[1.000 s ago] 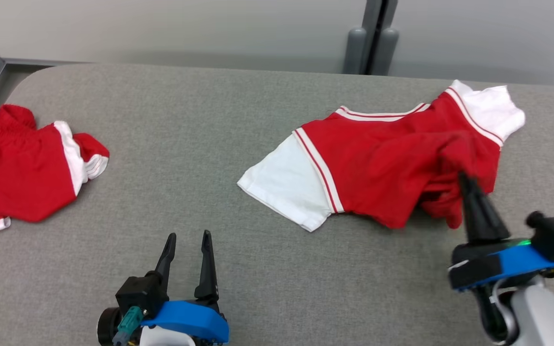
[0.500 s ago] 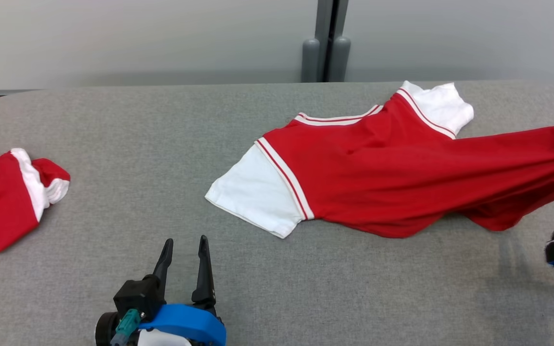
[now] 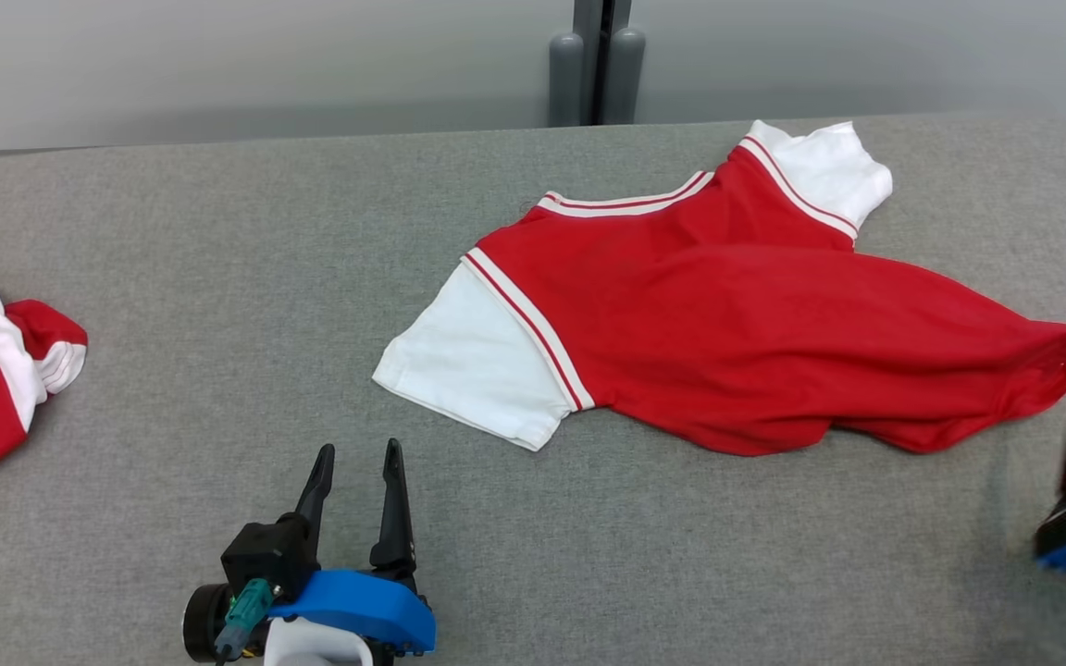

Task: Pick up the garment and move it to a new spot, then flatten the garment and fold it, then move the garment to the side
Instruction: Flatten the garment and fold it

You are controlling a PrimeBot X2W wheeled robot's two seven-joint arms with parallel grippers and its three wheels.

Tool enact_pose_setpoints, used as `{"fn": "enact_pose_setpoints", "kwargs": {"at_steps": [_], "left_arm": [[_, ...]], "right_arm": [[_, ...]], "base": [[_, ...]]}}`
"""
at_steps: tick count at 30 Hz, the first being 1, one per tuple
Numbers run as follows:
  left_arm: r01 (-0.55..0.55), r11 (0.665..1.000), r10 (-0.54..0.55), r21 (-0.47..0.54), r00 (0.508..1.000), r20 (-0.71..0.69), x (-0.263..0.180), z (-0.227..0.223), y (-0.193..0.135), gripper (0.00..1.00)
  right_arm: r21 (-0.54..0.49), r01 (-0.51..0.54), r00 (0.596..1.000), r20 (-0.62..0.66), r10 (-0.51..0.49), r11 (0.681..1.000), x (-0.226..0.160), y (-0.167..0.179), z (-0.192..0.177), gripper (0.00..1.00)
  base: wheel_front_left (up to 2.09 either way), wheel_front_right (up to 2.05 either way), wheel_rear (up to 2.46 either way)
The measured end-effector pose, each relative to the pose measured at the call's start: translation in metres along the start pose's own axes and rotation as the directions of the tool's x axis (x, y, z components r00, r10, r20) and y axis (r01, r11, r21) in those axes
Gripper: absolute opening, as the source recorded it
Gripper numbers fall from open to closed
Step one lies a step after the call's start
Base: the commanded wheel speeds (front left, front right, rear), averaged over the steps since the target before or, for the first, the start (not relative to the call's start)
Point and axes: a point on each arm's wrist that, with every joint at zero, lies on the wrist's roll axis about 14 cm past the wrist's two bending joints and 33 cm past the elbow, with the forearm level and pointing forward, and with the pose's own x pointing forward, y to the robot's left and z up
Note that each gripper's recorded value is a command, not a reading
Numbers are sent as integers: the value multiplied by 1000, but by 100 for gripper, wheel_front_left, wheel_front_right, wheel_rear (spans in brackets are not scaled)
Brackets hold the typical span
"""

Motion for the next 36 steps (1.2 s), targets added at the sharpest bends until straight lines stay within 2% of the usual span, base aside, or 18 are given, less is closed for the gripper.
{"fn": "enact_pose_setpoints", "kwargs": {"at_steps": [3, 7, 17, 18, 21, 22, 23, 25, 26, 29, 30, 32, 36], "left_arm": [[4, 1000, -4, 1, 1000, -2, 1, -1, -2, 100], [9, 1000, -9, 6, 1000, -8, 4, -3, -2, 100], [-1, 1000, 1, 13, 1000, -10, 6, -3, 2, 100], [-6, 1000, 7, 15, 1000, -9, 6, -3, 4, 100], [-19, 1000, 19, 14, 1000, -10, 5, -3, 8, 100], [-22, 1000, 23, 15, 1000, -10, 5, -3, 9, 100], [-25, 1000, 25, 14, 1000, -11, 5, -4, 10, 100], [-29, 999, 29, 14, 1000, -12, 5, -4, 11, 100], [-30, 999, 31, 14, 999, -13, 5, -4, 12, 100], [-32, 999, 32, 16, 999, -18, 6, -6, 12, 100], [-33, 999, 33, 17, 999, -20, 6, -7, 12, 100], [-31, 999, 32, 18, 999, -22, 7, -8, 12, 100], [-28, 999, 28, 22, 999, -23, 8, -8, 11, 100]], "right_arm": [[6, -43, 995, -88, 43, 999, -23, 17, -35, 100], [17, -134, 977, -168, 135, 991, -42, 48, -64, 100], [73, -251, 936, -237, 262, 965, -48, 95, -89, 100], [76, -256, 933, -242, 267, 964, -47, 98, -91, 89], [85, -262, 930, -242, 275, 961, -42, 104, -92, 13], [89, -261, 930, -245, 275, 961, -42, 104, -93, 5], [92, -258, 930, -247, 273, 962, -41, 104, -94, 7], [103, -247, 933, -245, 265, 964, -37, 103, -94, 23], [104, -247, 933, -244, 265, 963, -36, 104, -93, 26], [120, -226, 936, -250, 249, 967, -35, 101, -96, 21], [125, -219, 937, -250, 244, 968, -34, 100, -96, 16], [127, -216, 940, -240, 242, 968, -30, 101, -93, 0], [133, -211, 944, -230, 237, 968, -27, 101, -89, 0]], "base": [[0, 0, 0], [0, 0, 0], [0, 0, 0], [0, 0, 0], [0, 0, 0], [0, 0, 0], [0, 0, 0], [0, 0, 0], [0, 0, 0], [0, 0, 0], [0, 0, 0], [0, 0, 0], [0, 0, 0]]}}
